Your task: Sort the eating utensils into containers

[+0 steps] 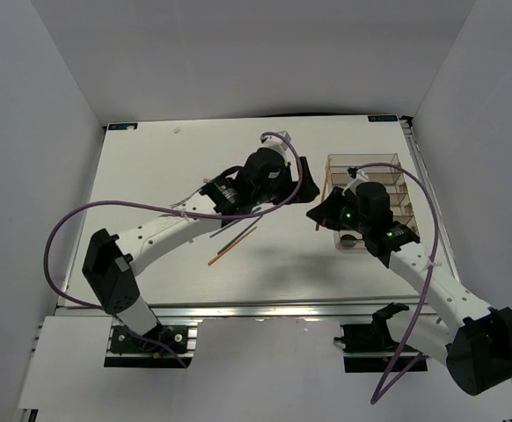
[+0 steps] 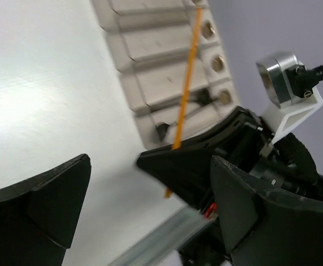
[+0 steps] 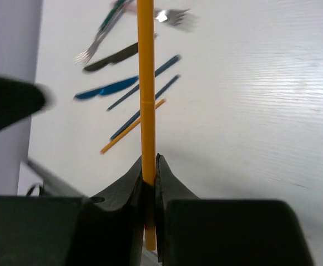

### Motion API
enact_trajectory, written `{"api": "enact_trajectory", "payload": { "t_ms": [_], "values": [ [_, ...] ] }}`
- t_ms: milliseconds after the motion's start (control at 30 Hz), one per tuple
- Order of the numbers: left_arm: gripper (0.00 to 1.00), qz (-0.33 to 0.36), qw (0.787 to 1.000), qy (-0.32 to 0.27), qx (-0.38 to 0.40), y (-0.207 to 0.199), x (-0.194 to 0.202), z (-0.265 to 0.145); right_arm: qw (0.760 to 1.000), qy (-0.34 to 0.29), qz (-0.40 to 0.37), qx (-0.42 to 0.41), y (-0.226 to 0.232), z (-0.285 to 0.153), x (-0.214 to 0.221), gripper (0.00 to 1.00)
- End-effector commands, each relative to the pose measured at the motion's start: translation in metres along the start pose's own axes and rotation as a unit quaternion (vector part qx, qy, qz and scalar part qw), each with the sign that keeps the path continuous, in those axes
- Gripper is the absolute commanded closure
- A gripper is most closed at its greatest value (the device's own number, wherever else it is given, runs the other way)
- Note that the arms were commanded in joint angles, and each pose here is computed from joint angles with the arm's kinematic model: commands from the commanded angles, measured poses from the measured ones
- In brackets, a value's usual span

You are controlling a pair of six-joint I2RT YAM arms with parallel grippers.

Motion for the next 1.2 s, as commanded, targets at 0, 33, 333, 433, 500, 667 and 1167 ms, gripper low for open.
{"api": "enact_trajectory", "payload": {
  "t_ms": [0,33,333,433,500,667,1167],
  "values": [
    [0.02,0.06,0.988,-0.111,-0.094,0.008,-0.057,-0.061,0.984,-0.052,0.085,0.146,-0.043,-0.003,-0.024,1.0],
    [0.02,0.065,0.977,-0.155,-0.133,0.018,-0.072,-0.073,0.976,-0.06,0.124,0.168,-0.05,-0.004,-0.024,1.0],
    [0.02,0.098,0.943,-0.228,-0.221,0.068,-0.085,-0.15,0.887,-0.122,0.277,0.348,-0.121,-0.01,-0.03,1.0],
    [0.02,0.101,0.942,-0.221,-0.231,0.083,-0.077,-0.157,0.853,-0.117,0.327,0.391,-0.139,-0.006,-0.027,1.0],
    [0.02,0.109,0.94,-0.211,-0.245,0.096,-0.069,-0.156,0.833,-0.116,0.348,0.415,-0.149,0.0,-0.025,1.0],
    [0.02,0.117,0.932,-0.196,-0.28,0.121,-0.059,-0.154,0.809,-0.099,0.388,0.431,-0.156,0.015,-0.023,1.0],
    [0.02,0.132,0.932,-0.164,-0.296,0.144,-0.04,-0.146,0.726,-0.118,0.469,0.488,-0.182,0.016,-0.013,1.0]
  ]
}}
Point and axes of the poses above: each gripper's point midway between its finger pads, its own z axis out along the fingers, its own y axis along the line the jaws close on, x = y × z, the point moved 3 cm from there along -z, back along the fingers, and after that the axes turned 13 degrees about -z, right-handed, at the moved point
